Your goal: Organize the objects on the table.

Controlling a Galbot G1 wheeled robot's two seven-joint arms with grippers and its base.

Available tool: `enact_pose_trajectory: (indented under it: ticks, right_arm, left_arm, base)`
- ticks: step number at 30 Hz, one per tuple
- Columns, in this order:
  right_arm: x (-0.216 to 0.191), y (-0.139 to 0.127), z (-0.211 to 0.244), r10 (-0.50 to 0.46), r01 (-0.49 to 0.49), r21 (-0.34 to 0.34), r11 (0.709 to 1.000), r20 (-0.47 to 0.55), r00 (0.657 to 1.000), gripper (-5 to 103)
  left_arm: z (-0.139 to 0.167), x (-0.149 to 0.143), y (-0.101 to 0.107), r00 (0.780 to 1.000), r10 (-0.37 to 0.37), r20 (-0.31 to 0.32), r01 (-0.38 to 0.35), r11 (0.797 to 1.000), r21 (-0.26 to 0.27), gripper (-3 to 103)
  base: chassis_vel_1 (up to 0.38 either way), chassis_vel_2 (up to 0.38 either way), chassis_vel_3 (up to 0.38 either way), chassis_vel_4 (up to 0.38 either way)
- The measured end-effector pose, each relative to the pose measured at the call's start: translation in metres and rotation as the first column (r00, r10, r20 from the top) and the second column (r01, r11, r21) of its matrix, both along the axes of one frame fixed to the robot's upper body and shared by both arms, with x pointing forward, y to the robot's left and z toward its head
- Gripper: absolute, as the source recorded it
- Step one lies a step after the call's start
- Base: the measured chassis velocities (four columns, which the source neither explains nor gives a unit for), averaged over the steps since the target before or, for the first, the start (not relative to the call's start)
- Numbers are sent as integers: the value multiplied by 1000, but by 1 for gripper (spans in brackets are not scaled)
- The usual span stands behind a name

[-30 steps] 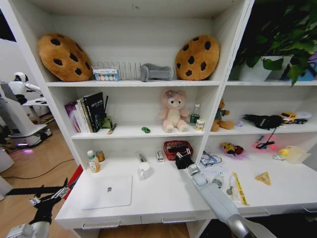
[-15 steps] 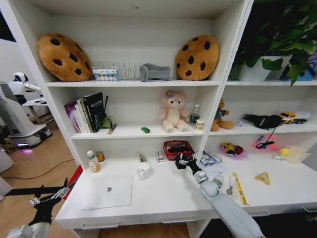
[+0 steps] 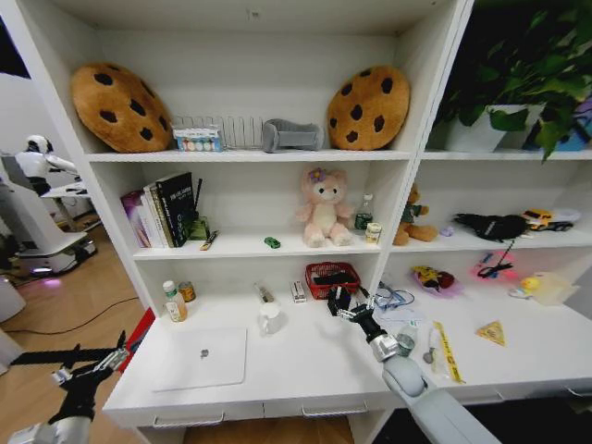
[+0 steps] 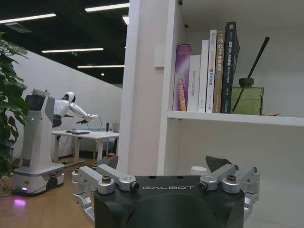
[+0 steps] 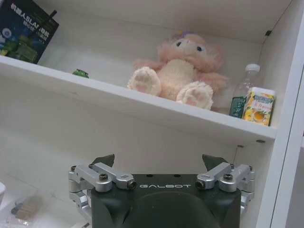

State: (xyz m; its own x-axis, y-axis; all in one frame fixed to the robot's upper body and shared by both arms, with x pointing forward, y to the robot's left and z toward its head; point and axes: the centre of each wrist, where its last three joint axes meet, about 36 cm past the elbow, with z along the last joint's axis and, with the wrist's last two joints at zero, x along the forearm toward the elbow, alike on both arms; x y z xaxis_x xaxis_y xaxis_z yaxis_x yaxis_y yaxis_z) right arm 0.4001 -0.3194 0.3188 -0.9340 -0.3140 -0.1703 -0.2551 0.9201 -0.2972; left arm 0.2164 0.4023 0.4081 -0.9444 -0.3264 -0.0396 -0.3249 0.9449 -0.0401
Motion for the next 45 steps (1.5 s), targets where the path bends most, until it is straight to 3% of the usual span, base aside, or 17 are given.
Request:
enact_pose_trajectory:
  ticks: [8,16,22,34,45]
  right_arm:
    - [-42,-3,28,-22,21,70,997,16,1000,100]
    - [-94,-4,54,-77,83,139,987,-49,996,100]
    - [-130,-5,59,-100,110,142,984,-71,992,100]
    - [-166,-12,58,-137,144,133,981,-59,989,100]
    - [-200,-12,52,-237,239,151,959,-36,971,100]
  left_arm:
    - [4,2,2,1000,0,13,0,1000,-2,100]
    - [2,0,0,1000,9,19,-9,1000,-18,100]
    - [-1,-1,0,1000,14,21,-14,1000,-27,100]
    - [-4,-2,0,1000,13,23,-12,999,-30,100]
    - [-8,1,0,1000,0,28,2,999,-45,100]
  base:
    - [0,0,0,0]
    - [0,0,0,0]
    - [0,0,0,0]
    - [0,0,0,0]
    - [0,0,0,0]
